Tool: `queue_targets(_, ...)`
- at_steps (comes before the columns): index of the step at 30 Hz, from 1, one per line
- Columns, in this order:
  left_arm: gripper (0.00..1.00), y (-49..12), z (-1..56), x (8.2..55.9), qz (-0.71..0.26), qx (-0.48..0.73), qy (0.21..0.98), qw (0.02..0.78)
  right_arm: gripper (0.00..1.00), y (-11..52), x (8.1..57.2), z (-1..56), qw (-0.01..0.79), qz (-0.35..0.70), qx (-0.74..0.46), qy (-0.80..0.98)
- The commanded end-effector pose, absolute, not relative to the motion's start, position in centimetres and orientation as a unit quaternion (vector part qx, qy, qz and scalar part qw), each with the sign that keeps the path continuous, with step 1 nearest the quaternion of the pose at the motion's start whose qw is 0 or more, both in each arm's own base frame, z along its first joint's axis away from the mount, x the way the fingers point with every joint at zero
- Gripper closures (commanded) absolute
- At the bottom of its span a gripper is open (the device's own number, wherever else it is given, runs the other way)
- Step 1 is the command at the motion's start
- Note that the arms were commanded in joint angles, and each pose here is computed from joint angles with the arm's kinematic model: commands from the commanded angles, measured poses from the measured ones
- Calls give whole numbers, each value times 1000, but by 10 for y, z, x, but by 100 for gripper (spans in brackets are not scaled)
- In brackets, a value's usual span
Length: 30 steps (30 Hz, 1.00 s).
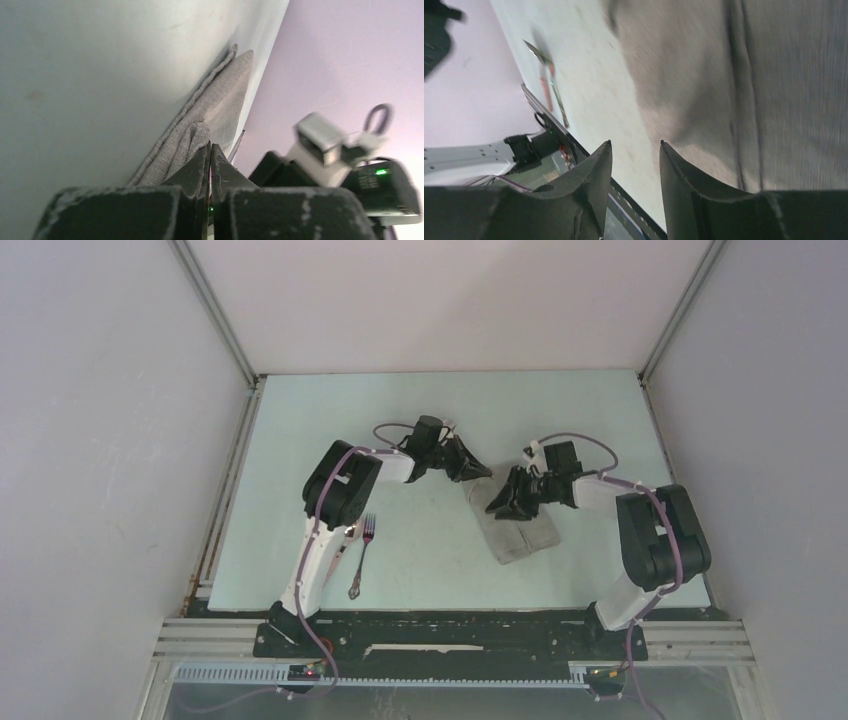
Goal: Fold the napkin into a case and place the utensils inside
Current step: Smooth out the 2/3-rectangle-folded napkin at the center of the board.
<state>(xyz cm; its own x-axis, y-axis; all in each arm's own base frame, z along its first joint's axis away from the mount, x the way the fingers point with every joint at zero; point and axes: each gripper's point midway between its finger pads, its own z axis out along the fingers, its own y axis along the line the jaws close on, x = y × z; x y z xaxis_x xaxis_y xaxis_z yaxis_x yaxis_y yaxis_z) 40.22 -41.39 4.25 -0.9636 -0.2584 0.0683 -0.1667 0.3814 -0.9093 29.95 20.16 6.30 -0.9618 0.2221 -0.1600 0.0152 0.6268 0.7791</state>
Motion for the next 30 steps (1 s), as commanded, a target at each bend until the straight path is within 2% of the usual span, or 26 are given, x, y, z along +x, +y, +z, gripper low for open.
queue_targets(1, 99, -423, 52, 415, -571, -154, 806, 29, 53, 192, 263, 52, 104, 411, 72, 903)
queue_targets(9, 100, -409, 30, 426, -552, -214, 805, 29, 54, 171, 230, 23, 96, 358, 119, 921)
queue_targets(14, 99, -409, 24, 427, -543, -220, 810, 26, 50, 172, 237, 56, 149, 346, 72, 924)
queue_targets(17, 98, -408, 23, 428, -529, -213, 821, 27, 49, 188, 239, 73, 144, 375, 32, 915)
queue_targets(20, 90, -410, 34, 430, -533, -194, 823, 37, 49, 210, 241, 81, 127, 429, 14, 894)
queue_targets(26, 57, -410, 100, 417, -522, -79, 844, 97, 50, 223, 235, 57, 95, 450, 19, 888)
queue_targets(30, 48, -412, 116, 393, -521, -41, 846, 108, 50, 212, 228, 34, 88, 422, 32, 902)
